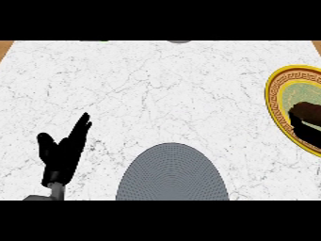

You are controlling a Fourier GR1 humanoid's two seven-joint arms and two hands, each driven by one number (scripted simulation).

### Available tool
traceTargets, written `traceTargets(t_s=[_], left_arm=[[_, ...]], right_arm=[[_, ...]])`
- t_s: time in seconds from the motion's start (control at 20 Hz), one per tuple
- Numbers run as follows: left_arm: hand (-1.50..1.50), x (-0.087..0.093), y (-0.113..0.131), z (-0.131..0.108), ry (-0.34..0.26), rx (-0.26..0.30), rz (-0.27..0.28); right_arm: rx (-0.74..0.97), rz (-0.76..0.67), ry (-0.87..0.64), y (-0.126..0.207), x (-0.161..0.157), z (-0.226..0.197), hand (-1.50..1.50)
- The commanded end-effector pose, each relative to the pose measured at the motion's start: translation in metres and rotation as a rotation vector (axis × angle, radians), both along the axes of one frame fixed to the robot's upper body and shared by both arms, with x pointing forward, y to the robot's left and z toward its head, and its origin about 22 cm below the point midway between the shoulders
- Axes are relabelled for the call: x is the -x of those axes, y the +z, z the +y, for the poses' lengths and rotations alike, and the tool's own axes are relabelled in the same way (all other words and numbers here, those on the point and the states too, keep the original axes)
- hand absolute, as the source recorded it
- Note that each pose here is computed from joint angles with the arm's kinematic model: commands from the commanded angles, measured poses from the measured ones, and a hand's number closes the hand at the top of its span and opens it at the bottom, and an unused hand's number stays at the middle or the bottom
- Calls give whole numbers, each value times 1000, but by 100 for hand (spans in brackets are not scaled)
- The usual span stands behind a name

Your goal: Pick the sweet potato from the placemat and place it in the plate

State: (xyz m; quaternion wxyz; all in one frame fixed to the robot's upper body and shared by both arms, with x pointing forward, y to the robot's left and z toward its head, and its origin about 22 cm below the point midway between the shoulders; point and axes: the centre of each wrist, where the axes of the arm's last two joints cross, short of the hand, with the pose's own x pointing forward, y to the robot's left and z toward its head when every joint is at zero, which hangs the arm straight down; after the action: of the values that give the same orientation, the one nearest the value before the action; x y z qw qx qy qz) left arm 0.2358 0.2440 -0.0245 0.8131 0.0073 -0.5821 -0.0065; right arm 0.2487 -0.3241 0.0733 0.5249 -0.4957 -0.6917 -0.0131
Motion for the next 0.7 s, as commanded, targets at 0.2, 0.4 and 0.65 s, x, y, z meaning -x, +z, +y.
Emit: traceTargets(t_s=[0.2,0.4,0.65], left_arm=[[0,11,-11,-22,-28,16,59],[0,2,1,-20,-19,1,34],[0,-6,-4,-12,-54,21,21]], right_arm=[[-14,-11,-44,-12,-54,-83,150],[-6,-37,-27,-22,-71,-108,150],[7,319,-95,-29,-63,-146,-150]])
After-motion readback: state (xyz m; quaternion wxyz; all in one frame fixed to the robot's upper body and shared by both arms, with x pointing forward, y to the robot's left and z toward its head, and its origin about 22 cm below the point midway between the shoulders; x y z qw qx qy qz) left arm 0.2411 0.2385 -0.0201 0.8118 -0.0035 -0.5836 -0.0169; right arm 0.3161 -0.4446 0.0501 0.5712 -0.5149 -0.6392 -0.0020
